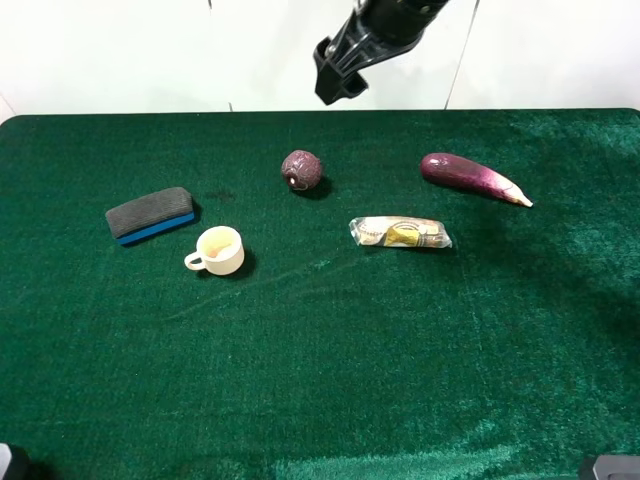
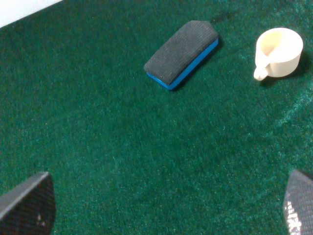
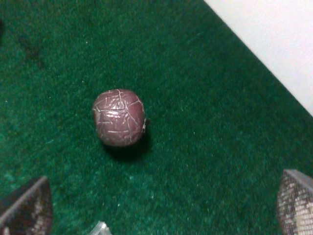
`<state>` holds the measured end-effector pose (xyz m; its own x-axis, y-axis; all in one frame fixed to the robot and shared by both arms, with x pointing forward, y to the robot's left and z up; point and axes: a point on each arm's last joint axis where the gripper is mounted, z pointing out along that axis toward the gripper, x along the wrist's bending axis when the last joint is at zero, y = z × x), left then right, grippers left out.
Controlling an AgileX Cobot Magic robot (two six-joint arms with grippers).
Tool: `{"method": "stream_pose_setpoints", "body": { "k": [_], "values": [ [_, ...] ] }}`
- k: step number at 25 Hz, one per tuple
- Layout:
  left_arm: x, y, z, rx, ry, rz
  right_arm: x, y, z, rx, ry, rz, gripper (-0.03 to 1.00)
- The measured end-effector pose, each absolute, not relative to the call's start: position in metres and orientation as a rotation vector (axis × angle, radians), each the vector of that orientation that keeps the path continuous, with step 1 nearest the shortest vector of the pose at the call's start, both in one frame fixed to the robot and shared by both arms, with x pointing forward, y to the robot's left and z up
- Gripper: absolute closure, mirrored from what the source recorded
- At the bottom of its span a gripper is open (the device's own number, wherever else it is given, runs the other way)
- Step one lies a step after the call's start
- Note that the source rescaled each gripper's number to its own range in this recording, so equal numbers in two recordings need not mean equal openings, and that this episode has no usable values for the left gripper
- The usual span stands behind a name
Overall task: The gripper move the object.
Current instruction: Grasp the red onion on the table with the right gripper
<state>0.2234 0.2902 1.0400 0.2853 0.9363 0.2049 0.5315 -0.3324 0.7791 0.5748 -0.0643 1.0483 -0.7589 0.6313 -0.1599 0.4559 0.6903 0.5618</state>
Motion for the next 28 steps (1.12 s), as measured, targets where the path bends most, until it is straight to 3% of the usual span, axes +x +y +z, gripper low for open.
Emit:
{"method": "stream_pose_setpoints", "body": {
  "k": [14,28],
  "values": [
    [0.223,0.29,1.04,1.974,1.31,0.895,0.62,-0.026,0.993,0.802,2.719,0.648,-0.03],
    [0.223,0.29,1.04,1.974,1.31,0.895,0.631,-0.018,0.936,0.82,2.788,0.57,-0.03]
  ]
}}
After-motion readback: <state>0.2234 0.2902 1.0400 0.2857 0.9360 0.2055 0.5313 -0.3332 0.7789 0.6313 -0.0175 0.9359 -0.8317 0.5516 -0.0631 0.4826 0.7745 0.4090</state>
